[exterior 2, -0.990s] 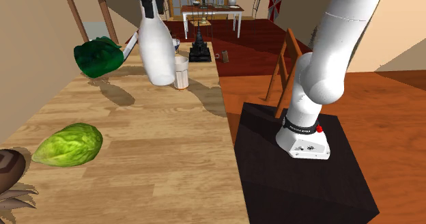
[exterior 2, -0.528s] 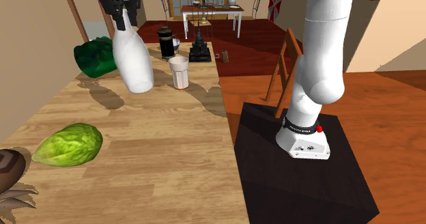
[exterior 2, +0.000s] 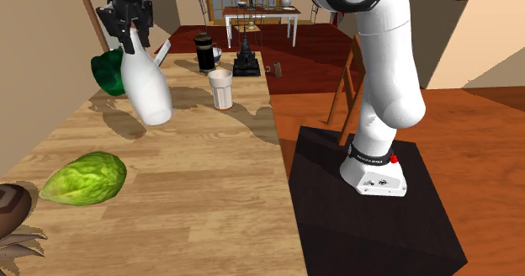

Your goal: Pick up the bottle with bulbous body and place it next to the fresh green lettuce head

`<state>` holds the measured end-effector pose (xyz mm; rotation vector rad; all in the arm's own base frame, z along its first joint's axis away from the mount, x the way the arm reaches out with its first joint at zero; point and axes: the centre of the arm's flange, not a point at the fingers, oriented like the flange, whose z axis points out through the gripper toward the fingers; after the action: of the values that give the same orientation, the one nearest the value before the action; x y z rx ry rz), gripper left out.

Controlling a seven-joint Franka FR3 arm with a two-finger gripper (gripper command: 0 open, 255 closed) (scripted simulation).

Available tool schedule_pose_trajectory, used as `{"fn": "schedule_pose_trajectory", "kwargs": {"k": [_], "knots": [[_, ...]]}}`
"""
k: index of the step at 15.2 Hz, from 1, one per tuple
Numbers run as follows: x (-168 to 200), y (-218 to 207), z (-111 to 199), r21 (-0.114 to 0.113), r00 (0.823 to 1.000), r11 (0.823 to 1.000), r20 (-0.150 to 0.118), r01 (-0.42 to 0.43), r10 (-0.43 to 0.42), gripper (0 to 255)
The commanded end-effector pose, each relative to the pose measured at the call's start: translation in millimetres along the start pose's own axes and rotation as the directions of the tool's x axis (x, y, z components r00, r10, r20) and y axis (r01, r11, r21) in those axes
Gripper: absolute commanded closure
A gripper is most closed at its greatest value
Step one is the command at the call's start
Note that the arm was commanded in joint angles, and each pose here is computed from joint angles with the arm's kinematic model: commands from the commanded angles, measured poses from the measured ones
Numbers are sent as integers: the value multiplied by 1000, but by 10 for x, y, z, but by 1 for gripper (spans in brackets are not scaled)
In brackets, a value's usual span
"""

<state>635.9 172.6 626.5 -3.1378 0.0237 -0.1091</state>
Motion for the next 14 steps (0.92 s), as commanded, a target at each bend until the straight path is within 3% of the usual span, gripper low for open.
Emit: {"fn": "schedule_pose_trajectory", "kwargs": {"k": [1, 14], "knots": [[-4, -3, 96, 0, 1000, 1000, -2, 0, 0, 255], [-51, -2, 780, 0, 1000, 1000, -2, 0, 0, 255]]}}
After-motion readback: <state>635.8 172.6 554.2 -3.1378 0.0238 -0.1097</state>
